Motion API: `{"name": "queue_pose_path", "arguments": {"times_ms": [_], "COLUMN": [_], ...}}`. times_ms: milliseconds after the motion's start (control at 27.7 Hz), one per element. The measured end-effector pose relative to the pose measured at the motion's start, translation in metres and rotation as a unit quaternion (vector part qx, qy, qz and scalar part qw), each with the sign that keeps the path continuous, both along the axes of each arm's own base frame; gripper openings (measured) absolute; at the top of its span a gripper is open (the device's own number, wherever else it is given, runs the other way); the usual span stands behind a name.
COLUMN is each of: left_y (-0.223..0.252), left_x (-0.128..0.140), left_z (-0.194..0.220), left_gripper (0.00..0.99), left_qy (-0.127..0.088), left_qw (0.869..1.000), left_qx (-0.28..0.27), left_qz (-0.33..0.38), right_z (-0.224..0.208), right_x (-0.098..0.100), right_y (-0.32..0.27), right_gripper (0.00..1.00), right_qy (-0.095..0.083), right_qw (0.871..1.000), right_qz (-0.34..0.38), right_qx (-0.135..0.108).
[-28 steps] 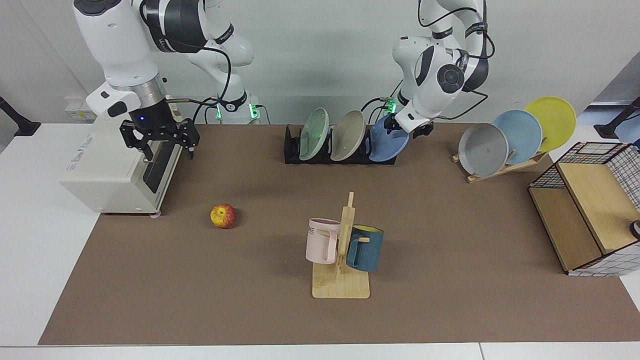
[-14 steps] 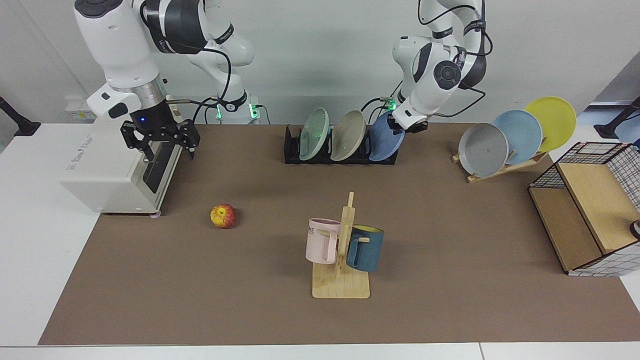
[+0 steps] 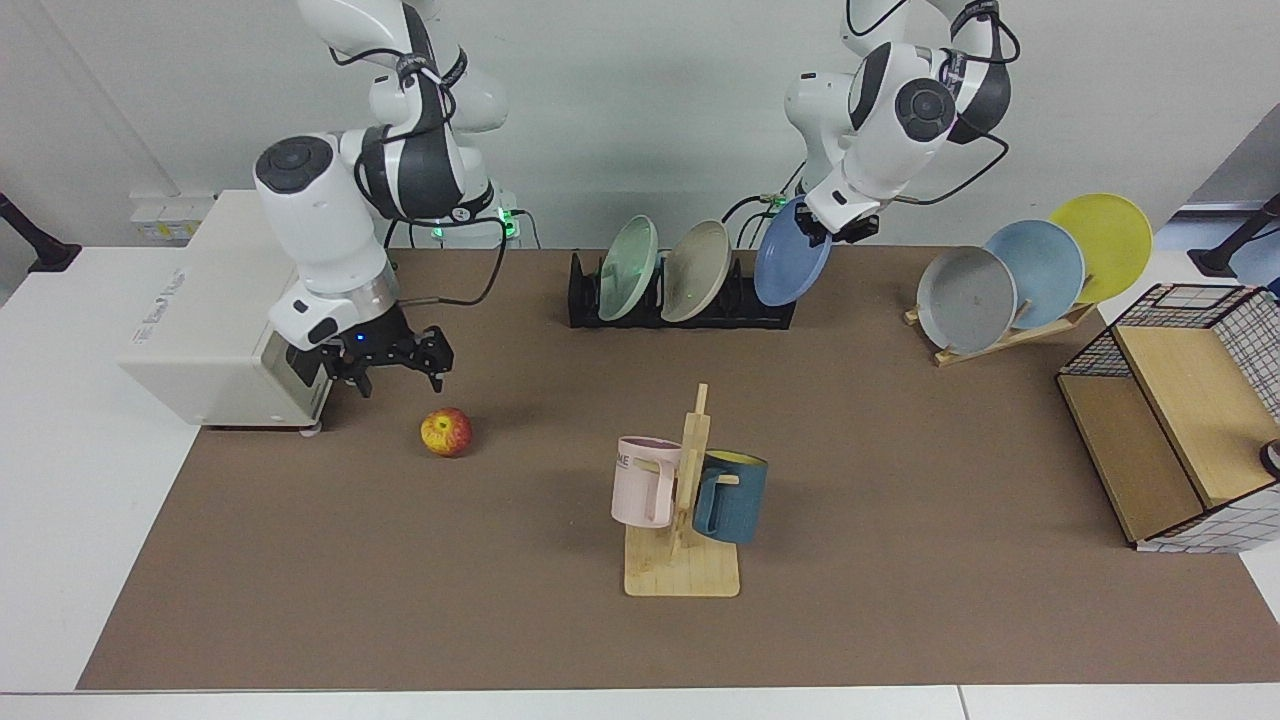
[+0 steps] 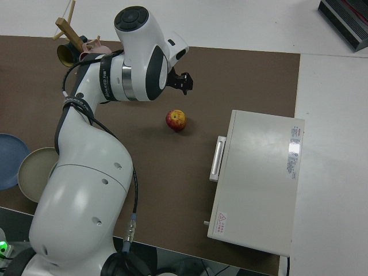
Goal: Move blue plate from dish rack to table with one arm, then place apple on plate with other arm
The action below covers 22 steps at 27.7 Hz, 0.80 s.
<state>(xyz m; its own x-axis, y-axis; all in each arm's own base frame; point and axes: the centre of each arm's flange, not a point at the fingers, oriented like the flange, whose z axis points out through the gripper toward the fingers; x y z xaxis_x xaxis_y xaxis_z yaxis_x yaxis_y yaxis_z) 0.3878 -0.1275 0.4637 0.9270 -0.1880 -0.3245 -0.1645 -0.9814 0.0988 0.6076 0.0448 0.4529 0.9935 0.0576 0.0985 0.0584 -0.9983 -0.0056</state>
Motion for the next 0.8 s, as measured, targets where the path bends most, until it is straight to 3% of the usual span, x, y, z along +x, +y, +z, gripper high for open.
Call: {"name": "queue_pose_path", "arguments": {"times_ms": [181, 325, 434, 578, 795], "left_y": [0.020, 0.029, 0.044, 0.061, 0.062], "left_x": [0.020, 0.042, 0.060, 0.079, 0.111], "left_z": [0.026, 0.032, 0.029, 0.013, -0.040], "left_gripper": [0.132, 0.132, 0.132, 0.132, 0.132], "left_qy": [-0.032, -0.063, -0.067, -0.068, -0.059], "left_qw": [0.999, 0.994, 0.983, 0.974, 0.952], "left_qx": [-0.011, -0.071, -0.136, -0.183, -0.258], "left_qz": [0.027, 0.062, 0.099, 0.113, 0.151], "right_z": [-0.050, -0.080, -0.099, -0.122, -0.146], "right_x": [0.000, -0.002, -0.004, -0.005, -0.005], "right_y": [0.005, 0.010, 0.011, 0.011, 0.010], "right_gripper": [1.00, 1.00, 1.00, 1.00, 1.00], "right_qy": [0.008, 0.014, 0.020, 0.029, 0.044], "right_qw": [1.000, 1.000, 1.000, 1.000, 0.999], "right_qz": [0.000, 0.002, 0.003, 0.002, 0.002], "right_qx": [0.001, 0.002, 0.002, 0.002, 0.002]}}
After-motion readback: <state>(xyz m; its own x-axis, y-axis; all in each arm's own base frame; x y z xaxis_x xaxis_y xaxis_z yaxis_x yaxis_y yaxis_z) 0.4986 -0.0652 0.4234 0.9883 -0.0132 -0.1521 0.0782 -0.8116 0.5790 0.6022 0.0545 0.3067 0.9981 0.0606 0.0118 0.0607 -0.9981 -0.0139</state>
